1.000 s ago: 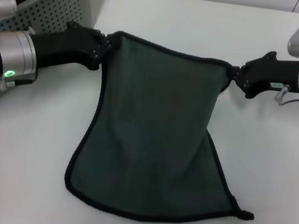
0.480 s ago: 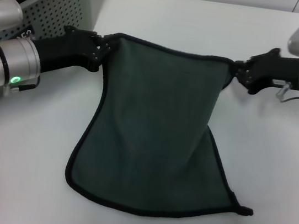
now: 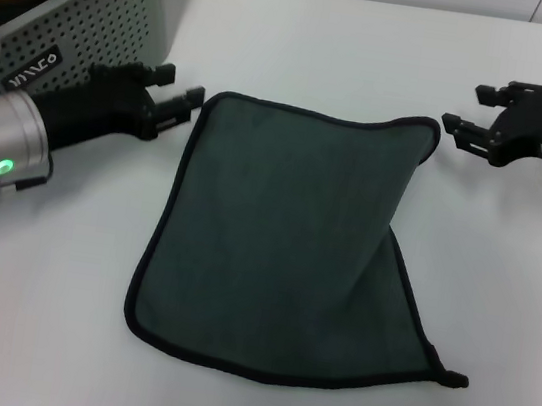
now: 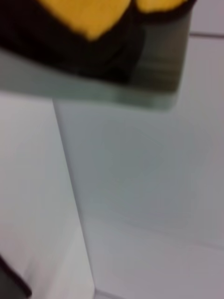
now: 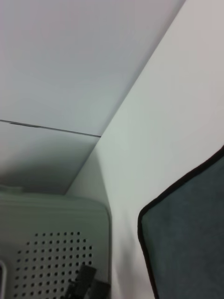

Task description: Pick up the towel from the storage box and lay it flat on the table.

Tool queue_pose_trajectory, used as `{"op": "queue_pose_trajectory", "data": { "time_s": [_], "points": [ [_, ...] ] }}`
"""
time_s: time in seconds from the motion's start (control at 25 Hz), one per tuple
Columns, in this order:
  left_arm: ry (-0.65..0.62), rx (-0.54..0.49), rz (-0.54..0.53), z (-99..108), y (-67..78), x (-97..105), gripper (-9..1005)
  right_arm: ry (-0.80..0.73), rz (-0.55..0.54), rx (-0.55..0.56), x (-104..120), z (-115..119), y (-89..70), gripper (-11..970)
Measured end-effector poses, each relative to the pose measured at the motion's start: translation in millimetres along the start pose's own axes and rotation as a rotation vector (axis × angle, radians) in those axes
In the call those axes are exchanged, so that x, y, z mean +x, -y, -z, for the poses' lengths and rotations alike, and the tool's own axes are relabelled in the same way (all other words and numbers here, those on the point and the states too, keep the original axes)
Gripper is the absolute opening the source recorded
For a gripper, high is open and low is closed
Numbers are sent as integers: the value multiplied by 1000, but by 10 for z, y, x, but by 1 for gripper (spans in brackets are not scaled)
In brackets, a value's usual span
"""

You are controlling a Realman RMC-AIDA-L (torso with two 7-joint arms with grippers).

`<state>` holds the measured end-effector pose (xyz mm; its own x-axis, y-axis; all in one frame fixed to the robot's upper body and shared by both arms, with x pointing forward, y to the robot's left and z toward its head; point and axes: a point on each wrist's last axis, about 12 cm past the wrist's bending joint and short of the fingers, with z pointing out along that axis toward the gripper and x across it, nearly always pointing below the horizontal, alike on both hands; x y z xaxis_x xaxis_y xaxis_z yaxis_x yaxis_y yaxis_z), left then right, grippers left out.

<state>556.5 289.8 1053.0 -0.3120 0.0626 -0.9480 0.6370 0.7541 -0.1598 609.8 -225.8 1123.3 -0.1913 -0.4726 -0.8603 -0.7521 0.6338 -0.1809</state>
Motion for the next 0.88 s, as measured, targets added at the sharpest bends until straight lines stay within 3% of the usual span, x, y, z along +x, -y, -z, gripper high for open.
{"op": "queue_pose_trajectory", "data": {
  "time_s": [0.08, 0.2, 0.36, 0.52, 0.64, 0.88],
  "points": [
    [19, 37, 15, 53, 54, 27, 324, 20, 9, -2, -3, 76, -31, 466],
    [76, 133, 36, 172, 176, 44, 464, 77, 54, -87, -44, 181, -169, 530],
    [164, 333, 40, 378, 408, 24, 639, 183, 133, -330, -97, 364, -393, 615],
    [241, 500, 13, 590, 586, -9, 802, 330, 168, -573, -111, 735, -474, 766],
    [276, 556, -7, 697, 653, -1, 848, 479, 198, -743, -95, 1087, -489, 859],
    [297, 635, -33, 781, 720, -7, 892, 605, 193, -821, -7, 1327, -470, 885]
  ]
}}
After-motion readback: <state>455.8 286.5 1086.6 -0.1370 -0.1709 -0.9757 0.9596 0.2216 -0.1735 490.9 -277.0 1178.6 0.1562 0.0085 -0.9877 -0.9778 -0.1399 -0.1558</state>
